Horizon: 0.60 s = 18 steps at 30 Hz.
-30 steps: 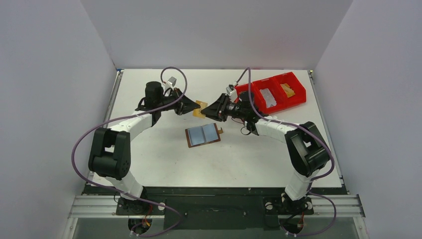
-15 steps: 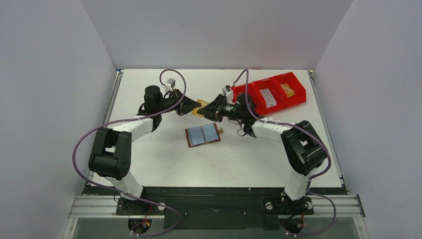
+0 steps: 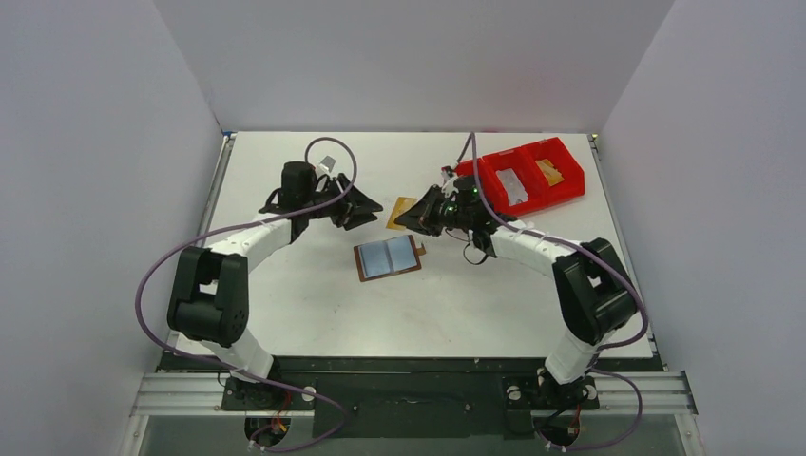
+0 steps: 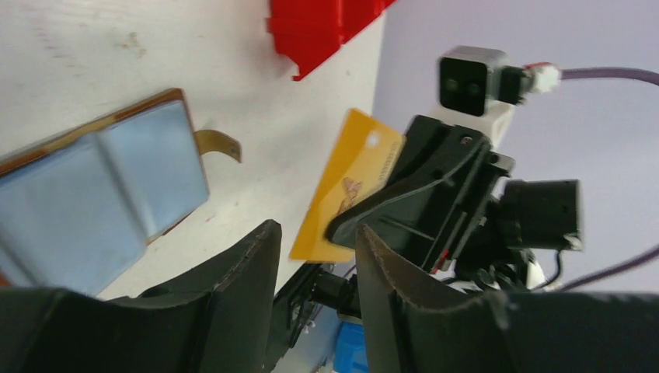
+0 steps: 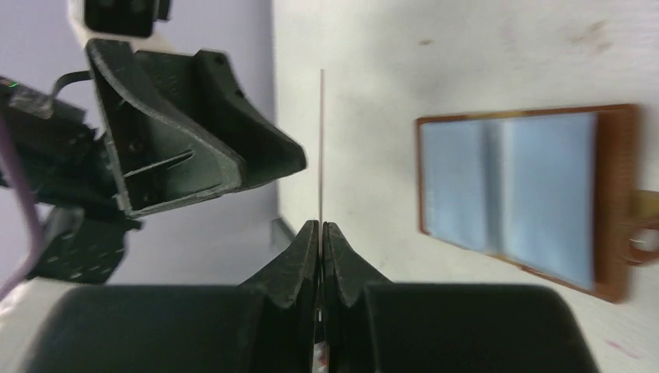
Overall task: Take the credit cards out of the card holder
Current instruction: Place the credit card in the storage box.
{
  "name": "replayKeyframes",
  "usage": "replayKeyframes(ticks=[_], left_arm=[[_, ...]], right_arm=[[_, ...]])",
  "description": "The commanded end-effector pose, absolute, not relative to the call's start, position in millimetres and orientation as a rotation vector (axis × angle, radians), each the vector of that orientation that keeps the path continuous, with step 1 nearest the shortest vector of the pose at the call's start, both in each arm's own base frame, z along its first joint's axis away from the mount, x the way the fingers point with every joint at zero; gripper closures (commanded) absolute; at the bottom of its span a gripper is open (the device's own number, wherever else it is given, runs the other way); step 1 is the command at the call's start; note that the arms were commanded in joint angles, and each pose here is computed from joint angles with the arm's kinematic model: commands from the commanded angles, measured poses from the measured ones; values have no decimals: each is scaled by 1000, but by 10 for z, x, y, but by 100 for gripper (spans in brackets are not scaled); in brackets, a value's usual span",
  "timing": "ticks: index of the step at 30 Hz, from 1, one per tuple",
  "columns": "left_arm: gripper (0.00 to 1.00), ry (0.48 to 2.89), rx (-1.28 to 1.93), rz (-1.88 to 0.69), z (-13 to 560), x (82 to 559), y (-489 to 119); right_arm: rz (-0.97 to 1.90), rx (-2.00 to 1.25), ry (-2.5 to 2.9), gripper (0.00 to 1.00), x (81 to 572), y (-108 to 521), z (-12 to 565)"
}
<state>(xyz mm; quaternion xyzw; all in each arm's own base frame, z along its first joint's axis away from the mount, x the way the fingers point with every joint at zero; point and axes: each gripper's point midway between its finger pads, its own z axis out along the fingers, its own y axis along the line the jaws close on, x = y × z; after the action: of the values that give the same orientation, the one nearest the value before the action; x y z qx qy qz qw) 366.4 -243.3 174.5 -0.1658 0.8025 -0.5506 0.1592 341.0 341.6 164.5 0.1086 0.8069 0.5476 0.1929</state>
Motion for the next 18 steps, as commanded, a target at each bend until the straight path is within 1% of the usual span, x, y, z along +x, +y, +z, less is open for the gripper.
replayKeyframes(ticks=[1,4,7,12,18], left_arm=[[60,2433,-383,-1184,1685,3612,-2130],[58,2456,-375,-1069,1641,3619,-2029],[58,2481,-350,-1024,1603,3557,-1999],[57,2509,-304,-980,1544,3453,-2014],[57,2531,-273,-958,1490,3381,-2010]], right_arm=[[1111,216,2308,100,3568,2892,1692],[1007,277,2313,100,3716,2606,1675],[837,342,2330,100,3872,2227,1616],[538,426,2315,100,4189,1603,1713],[190,577,2318,100,4411,751,1680]])
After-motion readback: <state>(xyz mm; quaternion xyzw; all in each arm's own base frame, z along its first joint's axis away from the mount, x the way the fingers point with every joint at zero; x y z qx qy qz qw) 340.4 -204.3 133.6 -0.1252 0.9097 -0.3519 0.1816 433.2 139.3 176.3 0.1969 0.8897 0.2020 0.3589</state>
